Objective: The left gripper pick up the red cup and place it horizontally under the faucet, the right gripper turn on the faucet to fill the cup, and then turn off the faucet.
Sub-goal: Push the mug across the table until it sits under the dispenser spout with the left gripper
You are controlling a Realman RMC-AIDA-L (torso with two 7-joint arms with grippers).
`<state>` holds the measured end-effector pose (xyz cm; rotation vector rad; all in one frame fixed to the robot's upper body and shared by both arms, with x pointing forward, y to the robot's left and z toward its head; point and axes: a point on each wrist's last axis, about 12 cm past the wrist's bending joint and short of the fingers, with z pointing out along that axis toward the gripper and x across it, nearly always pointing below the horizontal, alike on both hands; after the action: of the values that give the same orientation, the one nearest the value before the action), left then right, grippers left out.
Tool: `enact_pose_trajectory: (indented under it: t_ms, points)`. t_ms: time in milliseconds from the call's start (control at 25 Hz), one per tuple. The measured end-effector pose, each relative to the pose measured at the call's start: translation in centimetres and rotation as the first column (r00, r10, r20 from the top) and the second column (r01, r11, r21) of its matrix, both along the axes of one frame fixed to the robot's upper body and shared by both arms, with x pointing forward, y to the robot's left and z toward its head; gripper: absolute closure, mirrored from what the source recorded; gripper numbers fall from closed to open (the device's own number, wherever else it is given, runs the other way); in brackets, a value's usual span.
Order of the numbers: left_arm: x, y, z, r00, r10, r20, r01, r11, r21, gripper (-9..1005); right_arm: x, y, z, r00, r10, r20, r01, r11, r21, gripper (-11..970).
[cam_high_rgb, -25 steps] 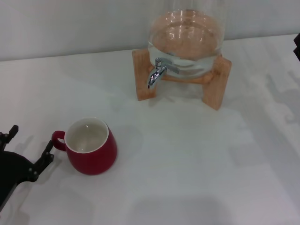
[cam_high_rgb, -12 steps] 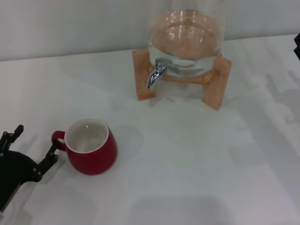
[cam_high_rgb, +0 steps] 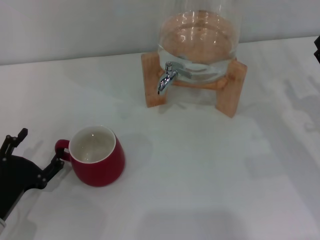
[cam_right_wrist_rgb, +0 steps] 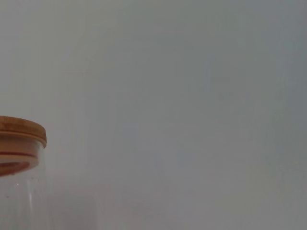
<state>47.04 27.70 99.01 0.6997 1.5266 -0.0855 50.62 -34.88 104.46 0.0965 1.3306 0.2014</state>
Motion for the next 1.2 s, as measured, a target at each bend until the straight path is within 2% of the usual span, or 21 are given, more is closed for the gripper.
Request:
enact_pose_trajectory:
  t_ms: [680, 1200]
  points:
    - [0.9, -0.5, 0.1, 1.000, -0.021, -0.004, 0.021, 1.000, 0.018, 109, -0.1, 0.1, 0.1, 1.000, 0.002, 0.009, -0.002, 1.000, 0.002, 235]
    - [1.3, -0.8, 0.1, 0.999, -0.038, -0.013, 0.038, 0.999, 0.033, 153, -0.1, 0.1, 0.1, 1.000, 0.003, 0.009, -0.003, 1.000, 0.004, 235]
